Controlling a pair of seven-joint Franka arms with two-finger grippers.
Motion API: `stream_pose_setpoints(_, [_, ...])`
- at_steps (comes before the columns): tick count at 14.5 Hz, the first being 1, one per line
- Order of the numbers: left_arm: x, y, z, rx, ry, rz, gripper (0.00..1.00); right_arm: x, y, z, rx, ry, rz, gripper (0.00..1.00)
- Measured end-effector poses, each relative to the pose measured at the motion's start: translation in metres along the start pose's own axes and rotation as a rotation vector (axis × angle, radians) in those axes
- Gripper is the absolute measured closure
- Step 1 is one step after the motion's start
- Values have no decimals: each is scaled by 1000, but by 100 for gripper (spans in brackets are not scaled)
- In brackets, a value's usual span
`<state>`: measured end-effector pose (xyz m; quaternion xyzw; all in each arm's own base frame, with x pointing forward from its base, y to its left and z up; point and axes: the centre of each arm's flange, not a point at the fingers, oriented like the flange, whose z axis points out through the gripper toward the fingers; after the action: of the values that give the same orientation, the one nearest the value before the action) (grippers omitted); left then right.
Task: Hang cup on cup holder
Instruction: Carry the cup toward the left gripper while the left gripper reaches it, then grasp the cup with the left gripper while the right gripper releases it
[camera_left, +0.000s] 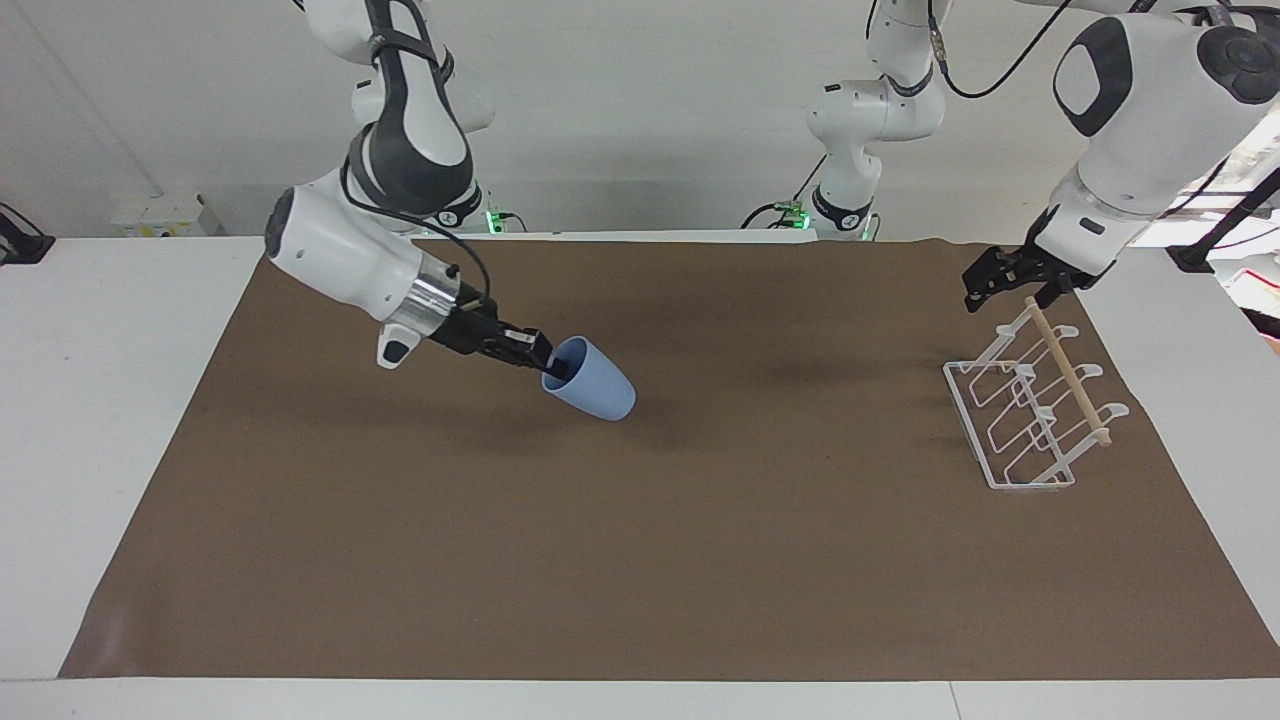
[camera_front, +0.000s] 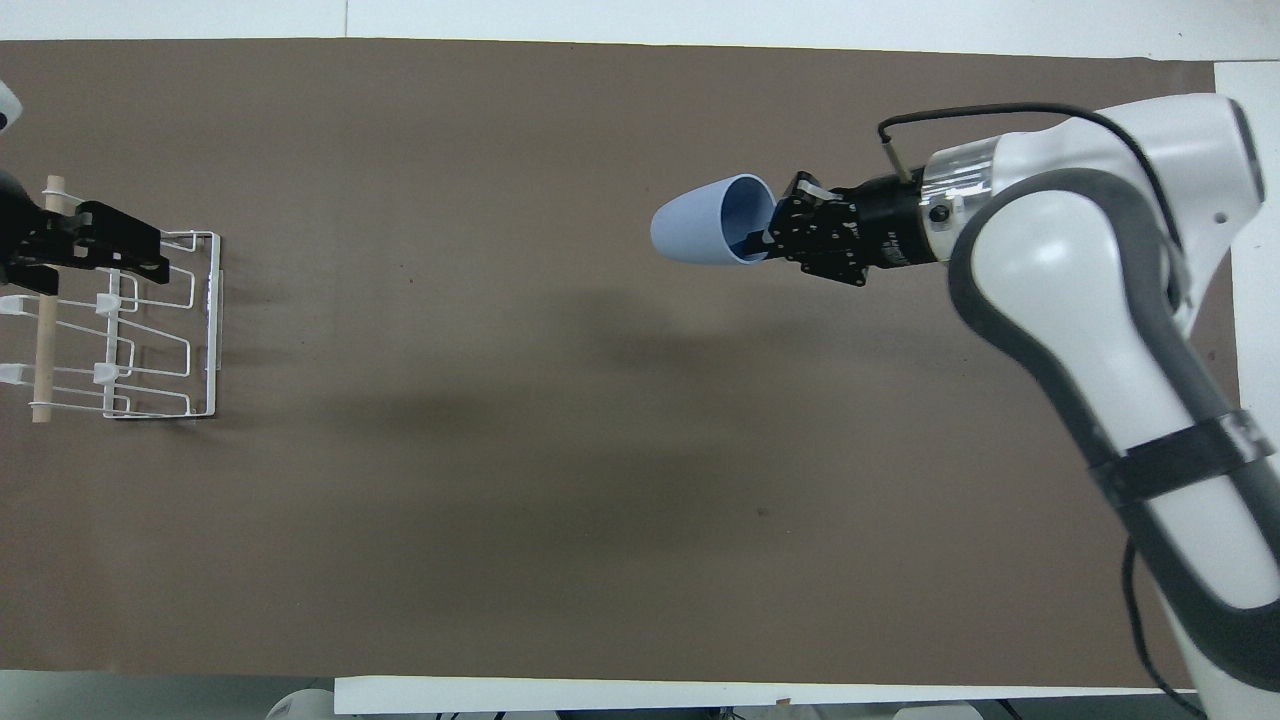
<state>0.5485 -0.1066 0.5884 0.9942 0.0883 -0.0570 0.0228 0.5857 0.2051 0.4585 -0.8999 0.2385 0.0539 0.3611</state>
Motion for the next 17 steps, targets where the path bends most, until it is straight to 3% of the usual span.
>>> stream_pose_setpoints(3, [-21,61,6,-117,-38,-278,0,-35,-20,39,-12,-10,1,96])
stream_pose_setpoints(7, [-20,87,26,-323,-196,-722,0,-58,-32,59,49,-79,91,96])
stream_pose_setpoints(11, [-30,138,76,-358,-329,-935,0,-85,-44,80,72,-102,125,96])
stream_pose_setpoints(17, [-24,166,129,-333,-382,-1000,0,-106,-54,95,92,-97,122,96])
